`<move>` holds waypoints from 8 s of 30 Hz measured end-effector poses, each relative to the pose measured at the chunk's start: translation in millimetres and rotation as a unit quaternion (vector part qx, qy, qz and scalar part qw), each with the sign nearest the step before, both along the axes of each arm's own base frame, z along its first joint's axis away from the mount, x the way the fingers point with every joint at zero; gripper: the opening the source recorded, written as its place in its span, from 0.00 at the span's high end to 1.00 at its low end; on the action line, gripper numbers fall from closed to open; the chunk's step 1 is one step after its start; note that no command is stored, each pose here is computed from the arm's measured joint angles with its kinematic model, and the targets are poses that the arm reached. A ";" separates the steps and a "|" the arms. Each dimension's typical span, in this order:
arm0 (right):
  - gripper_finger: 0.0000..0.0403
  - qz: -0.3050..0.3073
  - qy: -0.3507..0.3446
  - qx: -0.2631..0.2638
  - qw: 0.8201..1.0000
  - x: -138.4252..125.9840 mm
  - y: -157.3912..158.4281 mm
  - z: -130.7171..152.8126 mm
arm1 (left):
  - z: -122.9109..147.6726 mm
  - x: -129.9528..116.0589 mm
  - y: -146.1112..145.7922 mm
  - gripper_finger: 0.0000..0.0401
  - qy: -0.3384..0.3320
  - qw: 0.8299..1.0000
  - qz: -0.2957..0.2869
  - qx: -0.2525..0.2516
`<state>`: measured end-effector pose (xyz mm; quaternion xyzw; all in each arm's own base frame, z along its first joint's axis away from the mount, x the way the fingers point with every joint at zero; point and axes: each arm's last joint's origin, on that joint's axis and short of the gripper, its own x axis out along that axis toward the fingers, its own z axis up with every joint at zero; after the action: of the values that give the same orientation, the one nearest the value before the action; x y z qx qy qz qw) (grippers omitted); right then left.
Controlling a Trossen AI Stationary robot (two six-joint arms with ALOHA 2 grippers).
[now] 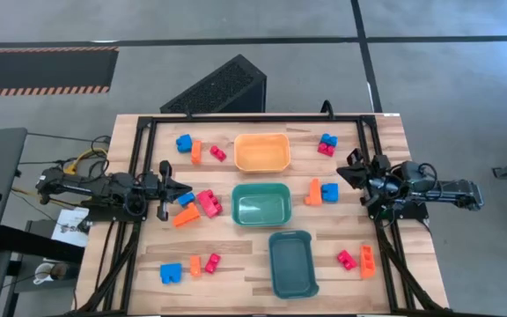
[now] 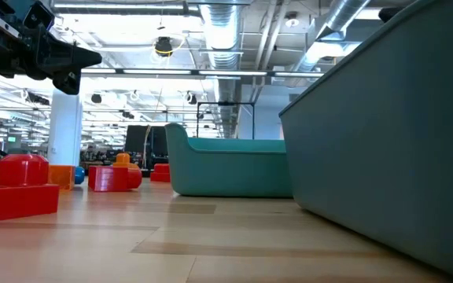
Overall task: Sort & place blocks by color
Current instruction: Put the blue game piece into the green bin
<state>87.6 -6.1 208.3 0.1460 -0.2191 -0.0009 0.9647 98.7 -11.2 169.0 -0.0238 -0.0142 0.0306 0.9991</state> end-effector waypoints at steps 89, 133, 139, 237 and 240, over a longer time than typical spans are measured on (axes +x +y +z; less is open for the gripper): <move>0.34 -0.105 0.773 0.063 0.622 59.8 -12.5 23.5 | 0.0 0.0 0.0 1.00 0.000 1.000 0.000 0.000; 0.08 -0.013 0.849 -0.037 0.528 106.4 -12.6 -33.4 | 0.1 0.0 0.0 1.00 0.000 1.000 0.000 0.000; 0.08 -0.013 0.866 -0.033 0.498 110.7 -15.0 -45.4 | 0.0 0.0 0.0 1.00 0.000 1.000 0.000 0.000; 0.63 -0.174 0.745 0.340 0.547 86.5 -49.4 -52.9 | 0.0 0.0 0.0 1.00 0.000 1.000 0.000 0.000; 0.63 -0.166 0.742 0.344 0.551 86.3 -48.7 -49.4 | 0.0 0.0 0.0 1.00 0.000 1.000 0.000 0.000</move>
<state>174.0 -54.8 158.9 0.3756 0.5713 -0.3445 0.6433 98.7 -11.2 169.1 -0.0239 -0.0143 0.0305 0.9991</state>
